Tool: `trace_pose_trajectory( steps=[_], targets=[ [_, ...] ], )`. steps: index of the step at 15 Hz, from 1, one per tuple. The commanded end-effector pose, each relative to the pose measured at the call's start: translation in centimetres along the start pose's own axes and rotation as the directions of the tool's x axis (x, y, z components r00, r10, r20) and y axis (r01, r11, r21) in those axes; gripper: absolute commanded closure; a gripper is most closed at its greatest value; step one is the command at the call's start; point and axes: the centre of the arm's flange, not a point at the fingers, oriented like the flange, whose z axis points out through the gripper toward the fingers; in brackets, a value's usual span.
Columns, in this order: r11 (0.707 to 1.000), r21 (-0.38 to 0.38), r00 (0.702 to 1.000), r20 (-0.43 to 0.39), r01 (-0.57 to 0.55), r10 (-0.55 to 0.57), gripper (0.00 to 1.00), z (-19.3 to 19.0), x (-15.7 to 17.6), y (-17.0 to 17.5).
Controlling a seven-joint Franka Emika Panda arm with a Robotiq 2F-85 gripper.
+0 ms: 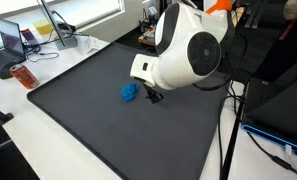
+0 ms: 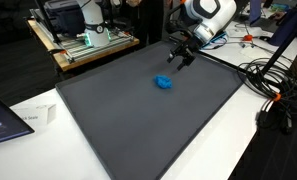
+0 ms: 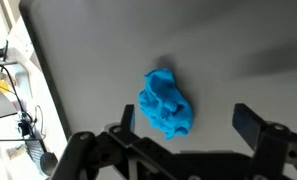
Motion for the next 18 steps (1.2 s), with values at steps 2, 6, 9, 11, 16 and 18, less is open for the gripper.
trace_pose_trajectory(
  steps=[2, 6, 9, 11, 16, 18],
  targets=[
    [0.997, -0.06, 0.999, -0.01, -0.053, 0.053, 0.0, 0.1, 0.5, -1.4],
    [0.993, -0.081, 0.996, 0.006, -0.089, 0.09, 0.0, 0.8, 0.3, -2.0],
    [0.991, -0.07, 0.993, -0.001, -0.118, 0.118, 0.0, 1.2, -0.4, -1.9],
    [0.99, -0.043, 0.99, -0.029, -0.138, 0.136, 0.0, 1.5, -1.1, -1.3],
    [0.985, 0.056, 0.985, -0.048, -0.166, 0.168, 0.0, 2.4, -2.5, 0.8],
    [0.981, 0.075, 0.982, -0.049, -0.176, 0.18, 0.0, 2.6, -3.1, 1.8]
  ],
)
